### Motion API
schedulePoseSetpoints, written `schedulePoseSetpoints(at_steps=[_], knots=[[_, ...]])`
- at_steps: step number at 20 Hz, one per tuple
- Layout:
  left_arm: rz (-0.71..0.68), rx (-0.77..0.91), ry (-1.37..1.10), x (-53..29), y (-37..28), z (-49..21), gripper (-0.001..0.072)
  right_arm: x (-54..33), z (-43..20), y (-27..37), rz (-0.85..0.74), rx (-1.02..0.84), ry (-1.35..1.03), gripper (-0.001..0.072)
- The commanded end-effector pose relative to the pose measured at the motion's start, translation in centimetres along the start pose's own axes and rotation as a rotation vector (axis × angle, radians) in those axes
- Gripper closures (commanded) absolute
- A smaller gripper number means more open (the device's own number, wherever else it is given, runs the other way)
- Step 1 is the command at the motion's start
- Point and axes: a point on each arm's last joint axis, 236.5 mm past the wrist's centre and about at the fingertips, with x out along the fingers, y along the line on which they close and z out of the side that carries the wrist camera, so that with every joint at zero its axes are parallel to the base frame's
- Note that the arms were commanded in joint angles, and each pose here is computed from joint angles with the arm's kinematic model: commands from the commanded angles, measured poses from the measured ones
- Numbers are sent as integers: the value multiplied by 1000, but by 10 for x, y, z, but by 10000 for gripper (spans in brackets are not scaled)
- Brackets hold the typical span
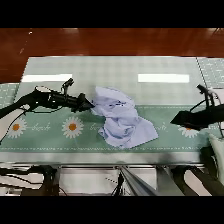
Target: Fold the shirts.
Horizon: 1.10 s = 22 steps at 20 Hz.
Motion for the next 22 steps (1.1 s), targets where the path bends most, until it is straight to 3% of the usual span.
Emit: schedulePoseSetpoints(at_steps=[1, 7, 12, 17, 18, 19, 21, 22], knots=[[-13, 32, 0, -5, -9, -2, 683, 38, -18, 23, 193, 99, 10, 101], [-16, 39, -2, -6, -12, -2, 683, 68, -18, 29, 276, 220, -52, 121], [-26, 32, -8, -7, -14, -1, 683, 102, -22, 55, 217, 137, -68, 122], [-62, 41, -43, -11, -30, 13, 682, 139, -26, 68, 173, 181, -39, 122], [-65, 53, -51, -13, -34, 17, 683, 146, -29, 74, 182, 193, -21, 164], [-68, 67, -60, -15, -38, 22, 683, 150, -33, 78, 188, 192, -6, 261], [-74, 99, -81, -20, -49, 33, 683, 155, -39, 82, 183, 168, 12, 265], [-77, 115, -91, -22, -54, 37, 683, 155, -40, 83, 185, 157, 17, 317]])
